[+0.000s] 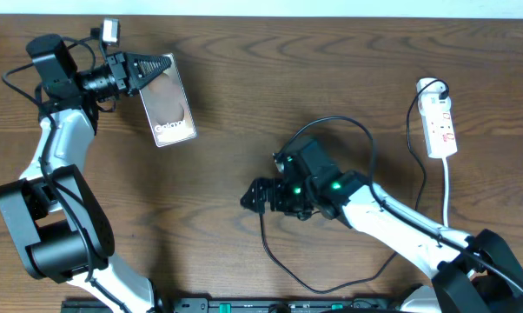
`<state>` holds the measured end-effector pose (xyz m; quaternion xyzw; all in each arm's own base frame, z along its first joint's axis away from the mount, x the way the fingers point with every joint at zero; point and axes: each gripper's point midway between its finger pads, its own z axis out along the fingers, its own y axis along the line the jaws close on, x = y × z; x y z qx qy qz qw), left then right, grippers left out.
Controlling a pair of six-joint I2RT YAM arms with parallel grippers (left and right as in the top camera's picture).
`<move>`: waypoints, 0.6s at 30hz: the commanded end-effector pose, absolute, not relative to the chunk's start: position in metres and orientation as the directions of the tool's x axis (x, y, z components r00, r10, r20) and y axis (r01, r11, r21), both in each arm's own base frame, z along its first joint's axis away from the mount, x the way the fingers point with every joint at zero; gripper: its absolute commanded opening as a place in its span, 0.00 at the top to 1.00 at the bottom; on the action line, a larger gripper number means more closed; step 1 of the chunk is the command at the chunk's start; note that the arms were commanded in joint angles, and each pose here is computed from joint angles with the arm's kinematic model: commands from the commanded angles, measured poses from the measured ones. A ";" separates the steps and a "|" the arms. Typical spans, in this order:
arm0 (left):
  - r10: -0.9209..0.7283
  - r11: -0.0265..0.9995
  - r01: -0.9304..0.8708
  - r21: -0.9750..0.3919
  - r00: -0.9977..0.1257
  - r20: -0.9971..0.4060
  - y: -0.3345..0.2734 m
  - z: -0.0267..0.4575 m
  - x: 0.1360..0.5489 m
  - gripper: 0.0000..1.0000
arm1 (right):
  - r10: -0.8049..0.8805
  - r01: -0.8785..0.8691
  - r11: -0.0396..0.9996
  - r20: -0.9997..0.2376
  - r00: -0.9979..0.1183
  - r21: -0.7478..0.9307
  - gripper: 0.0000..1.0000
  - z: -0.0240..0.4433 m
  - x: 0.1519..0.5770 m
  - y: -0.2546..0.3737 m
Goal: Plug charger to phone and switch on socket
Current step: 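Lower the right gripper over the black USB-C cable end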
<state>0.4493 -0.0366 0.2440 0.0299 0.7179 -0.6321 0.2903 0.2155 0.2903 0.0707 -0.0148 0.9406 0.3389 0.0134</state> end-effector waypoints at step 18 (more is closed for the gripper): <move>-0.302 0.192 0.453 -0.871 -0.817 -0.492 -0.036 0.251 0.444 0.93 | -0.071 -0.108 0.956 -0.142 -0.987 0.275 0.01 0.044 0.221 0.306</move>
